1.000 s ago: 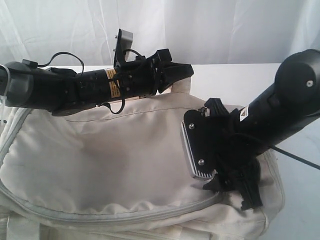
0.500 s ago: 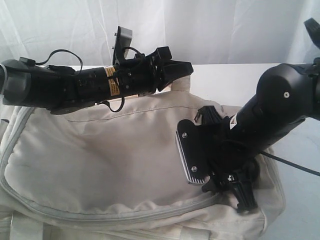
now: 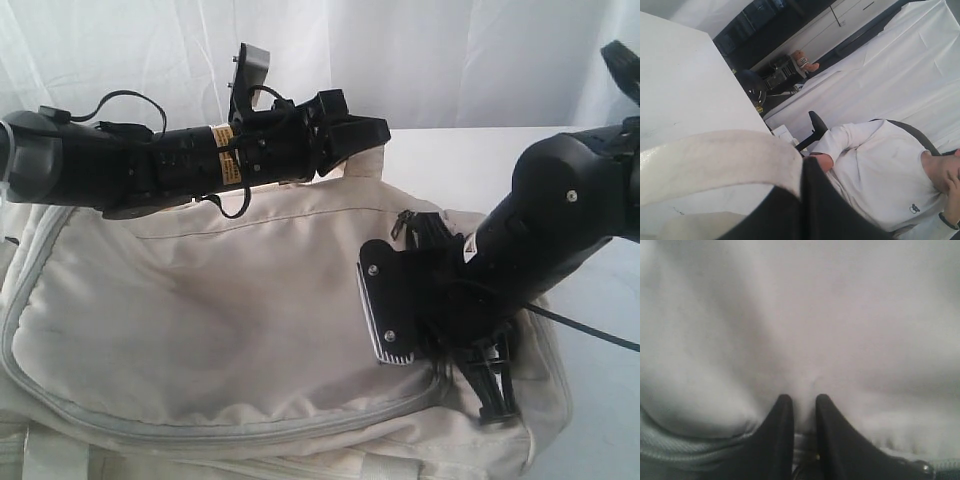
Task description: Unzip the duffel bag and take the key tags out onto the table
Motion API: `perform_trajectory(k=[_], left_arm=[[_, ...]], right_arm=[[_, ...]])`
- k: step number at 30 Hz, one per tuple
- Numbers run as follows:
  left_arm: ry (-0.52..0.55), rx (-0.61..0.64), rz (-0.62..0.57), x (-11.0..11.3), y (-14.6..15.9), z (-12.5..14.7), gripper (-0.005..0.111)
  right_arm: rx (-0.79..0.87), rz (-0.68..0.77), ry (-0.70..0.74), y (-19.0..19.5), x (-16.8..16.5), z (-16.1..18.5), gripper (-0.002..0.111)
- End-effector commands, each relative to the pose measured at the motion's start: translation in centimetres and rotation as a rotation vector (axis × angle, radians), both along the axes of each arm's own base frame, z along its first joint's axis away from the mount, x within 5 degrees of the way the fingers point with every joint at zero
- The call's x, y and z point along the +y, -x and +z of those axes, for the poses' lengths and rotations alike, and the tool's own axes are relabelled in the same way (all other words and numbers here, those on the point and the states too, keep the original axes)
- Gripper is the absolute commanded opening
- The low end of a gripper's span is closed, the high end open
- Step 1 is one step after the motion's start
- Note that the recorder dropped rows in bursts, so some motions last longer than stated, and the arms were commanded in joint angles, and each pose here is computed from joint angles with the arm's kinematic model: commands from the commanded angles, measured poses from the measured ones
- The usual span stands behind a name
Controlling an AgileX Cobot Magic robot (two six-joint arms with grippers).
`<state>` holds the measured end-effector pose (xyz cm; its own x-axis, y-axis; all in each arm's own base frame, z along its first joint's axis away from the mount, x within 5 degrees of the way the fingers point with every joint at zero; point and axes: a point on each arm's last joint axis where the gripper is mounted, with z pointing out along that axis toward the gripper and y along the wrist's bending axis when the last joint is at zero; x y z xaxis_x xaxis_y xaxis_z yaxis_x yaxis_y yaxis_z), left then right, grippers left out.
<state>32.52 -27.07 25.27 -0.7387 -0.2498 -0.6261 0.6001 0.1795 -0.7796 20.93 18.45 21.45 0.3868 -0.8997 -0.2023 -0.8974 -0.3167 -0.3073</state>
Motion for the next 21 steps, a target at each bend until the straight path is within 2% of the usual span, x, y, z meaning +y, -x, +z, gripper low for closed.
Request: perform_trajectory(k=[1, 8, 16, 19, 21], left_arm=[[0.143, -0.073, -0.073, 0.0, 1.1, 3.5, 0.0], [0.138, -0.09, -0.072, 0.0, 1.1, 3.5, 0.0], [0.138, -0.09, -0.072, 0.0, 1.1, 3.5, 0.0], [0.138, -0.09, -0.072, 0.0, 1.1, 3.5, 0.0], [0.138, -0.09, -0.072, 0.0, 1.1, 3.5, 0.0]], right_arm=[[-0.024, -0.035, -0.005, 0.2, -0.4, 0.9, 0.009], [-0.042, -0.164, -0.1, 1.5, -1.5, 4.0, 0.0], [0.007, -0.175, -0.071, 2.7, -2.4, 4.8, 0.0], [0.025, -0.27, -0.109, 2.5, -2.3, 4.8, 0.002], [0.034, -0.324, -0.136, 2.4, -2.2, 4.9, 0.008]])
